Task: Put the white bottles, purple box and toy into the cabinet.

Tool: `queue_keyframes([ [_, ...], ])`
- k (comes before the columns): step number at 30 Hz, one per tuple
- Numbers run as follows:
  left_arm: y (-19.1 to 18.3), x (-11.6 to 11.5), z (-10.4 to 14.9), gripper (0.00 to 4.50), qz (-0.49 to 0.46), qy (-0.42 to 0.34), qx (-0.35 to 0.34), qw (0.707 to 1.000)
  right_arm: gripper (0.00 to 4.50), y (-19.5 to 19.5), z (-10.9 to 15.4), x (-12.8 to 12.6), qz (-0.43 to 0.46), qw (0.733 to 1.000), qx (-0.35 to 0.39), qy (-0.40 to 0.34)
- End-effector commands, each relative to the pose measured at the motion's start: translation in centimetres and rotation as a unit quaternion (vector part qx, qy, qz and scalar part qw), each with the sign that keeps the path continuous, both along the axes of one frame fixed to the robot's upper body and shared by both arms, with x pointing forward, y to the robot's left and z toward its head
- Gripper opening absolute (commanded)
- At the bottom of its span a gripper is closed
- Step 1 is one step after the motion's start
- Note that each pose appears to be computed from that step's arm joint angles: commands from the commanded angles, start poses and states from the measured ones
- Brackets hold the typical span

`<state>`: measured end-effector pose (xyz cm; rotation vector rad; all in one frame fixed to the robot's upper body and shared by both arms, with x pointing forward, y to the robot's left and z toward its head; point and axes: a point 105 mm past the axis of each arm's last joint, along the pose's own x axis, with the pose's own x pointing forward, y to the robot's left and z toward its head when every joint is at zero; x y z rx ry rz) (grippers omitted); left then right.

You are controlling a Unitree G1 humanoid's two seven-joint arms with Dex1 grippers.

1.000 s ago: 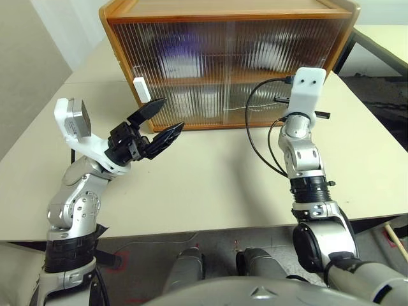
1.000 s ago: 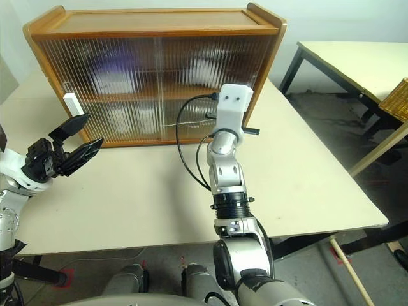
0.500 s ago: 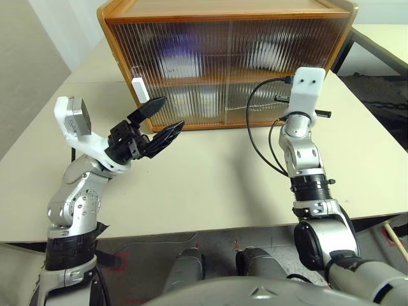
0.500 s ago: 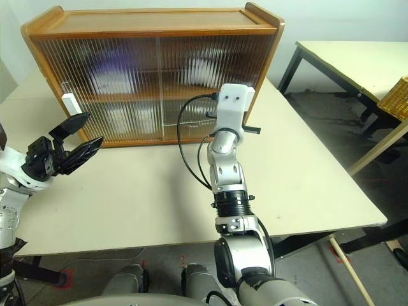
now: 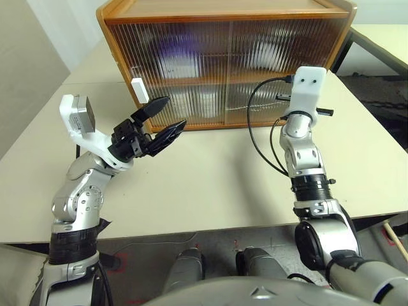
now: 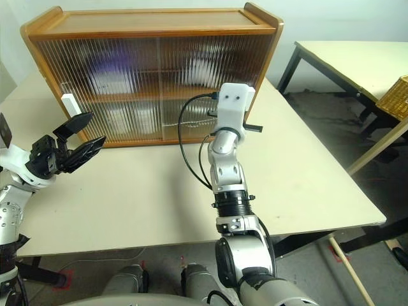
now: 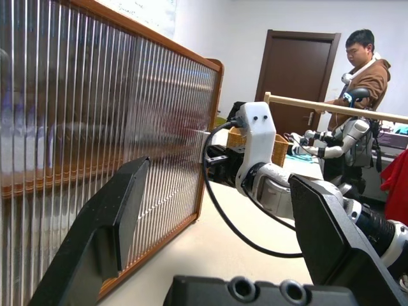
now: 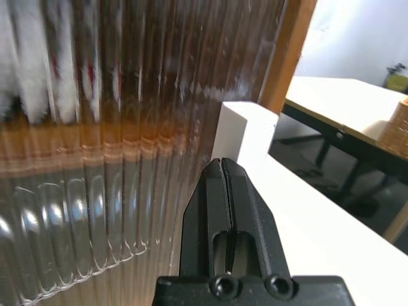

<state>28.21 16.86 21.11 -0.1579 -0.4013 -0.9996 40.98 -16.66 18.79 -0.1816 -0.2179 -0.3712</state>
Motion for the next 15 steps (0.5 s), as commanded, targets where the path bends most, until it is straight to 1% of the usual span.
queue_keyframes([
  [1, -0.1, 0.1, -0.1, 4.5, 0.0, -0.002, 0.004, 1.0, 0.03, 1.6, 0.2, -0.4, 0.063, 0.998, 0.001, -0.004],
  [3, -0.1, 0.1, -0.1, 4.5, 0.0, -0.002, 0.004, 1.0, 0.03, 1.6, 0.2, -0.5, 0.068, 0.998, 0.001, -0.003],
  [4, -0.1, 0.1, -0.2, 4.5, 0.0, -0.002, 0.003, 1.0, 0.03, 2.4, 0.1, -0.9, 0.109, 0.994, 0.002, -0.002],
  [6, -0.1, 0.0, -0.2, 4.5, 0.0, -0.001, 0.002, 1.0, 0.03, 3.4, 0.0, -1.5, 0.161, 0.987, 0.003, 0.0],
  [9, 0.2, 0.0, -0.6, 4.5, 0.01, 0.008, -0.007, 1.0, 0.03, 2.8, -1.1, -2.5, 0.18, 0.983, 0.011, 0.026],
  [10, 1.0, 0.1, -0.9, 4.5, 0.035, 0.012, -0.016, 0.999, 0.18, 1.7, -2.2, -2.8, 0.187, 0.981, 0.019, 0.037],
  [12, 2.5, 0.1, -2.0, 4.5, 0.08, 0.028, -0.03, 0.996, 0.6, -0.7, -4.3, -3.5, 0.206, 0.974, 0.069, 0.058],
  [14, 3.0, -0.4, -3.2, 4.5, 0.101, 0.044, -0.032, 0.993, 1.3, -1.8, -5.2, -4.4, 0.262, 0.953, 0.143, 0.049],
  [15, 3.2, -0.7, -3.9, 4.5, 0.11, 0.051, -0.033, 0.992, 1.64, -2.5, -5.5, -4.8, 0.271, 0.952, 0.137, 0.05],
])
